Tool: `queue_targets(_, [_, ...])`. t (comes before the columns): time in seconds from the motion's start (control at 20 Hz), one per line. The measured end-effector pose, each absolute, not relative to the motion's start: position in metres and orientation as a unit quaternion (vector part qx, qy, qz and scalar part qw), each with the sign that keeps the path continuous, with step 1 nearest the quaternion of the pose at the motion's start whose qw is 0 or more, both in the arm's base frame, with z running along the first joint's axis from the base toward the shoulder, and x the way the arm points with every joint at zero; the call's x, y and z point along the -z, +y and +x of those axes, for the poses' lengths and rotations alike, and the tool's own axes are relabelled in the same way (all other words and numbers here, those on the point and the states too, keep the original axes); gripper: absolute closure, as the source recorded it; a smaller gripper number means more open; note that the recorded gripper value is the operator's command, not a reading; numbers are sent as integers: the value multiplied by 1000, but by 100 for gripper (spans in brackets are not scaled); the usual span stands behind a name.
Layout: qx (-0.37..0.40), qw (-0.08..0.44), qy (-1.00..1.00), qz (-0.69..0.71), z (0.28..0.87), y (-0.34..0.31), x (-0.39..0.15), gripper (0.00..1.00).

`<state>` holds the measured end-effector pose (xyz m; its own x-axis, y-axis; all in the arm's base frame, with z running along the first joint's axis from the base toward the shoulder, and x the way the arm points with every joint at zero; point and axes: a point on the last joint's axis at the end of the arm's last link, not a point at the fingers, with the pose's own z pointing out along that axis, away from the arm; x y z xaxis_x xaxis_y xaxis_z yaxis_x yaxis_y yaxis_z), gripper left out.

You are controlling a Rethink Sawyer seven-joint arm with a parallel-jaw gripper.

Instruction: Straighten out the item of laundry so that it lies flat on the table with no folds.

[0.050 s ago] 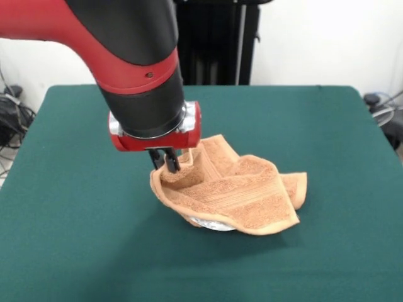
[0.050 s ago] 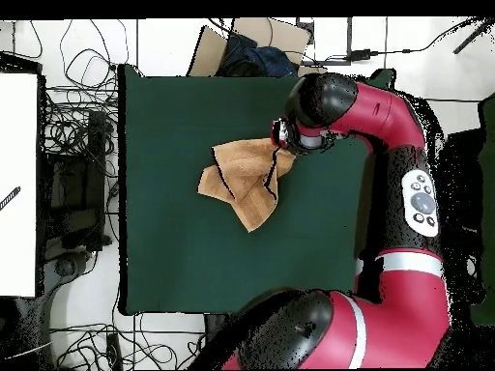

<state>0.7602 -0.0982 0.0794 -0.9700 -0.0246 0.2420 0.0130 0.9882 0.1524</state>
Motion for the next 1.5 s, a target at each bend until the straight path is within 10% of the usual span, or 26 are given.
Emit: queue_targets(1.5, [82, 120, -989, 26, 767, -107, -53, 100])
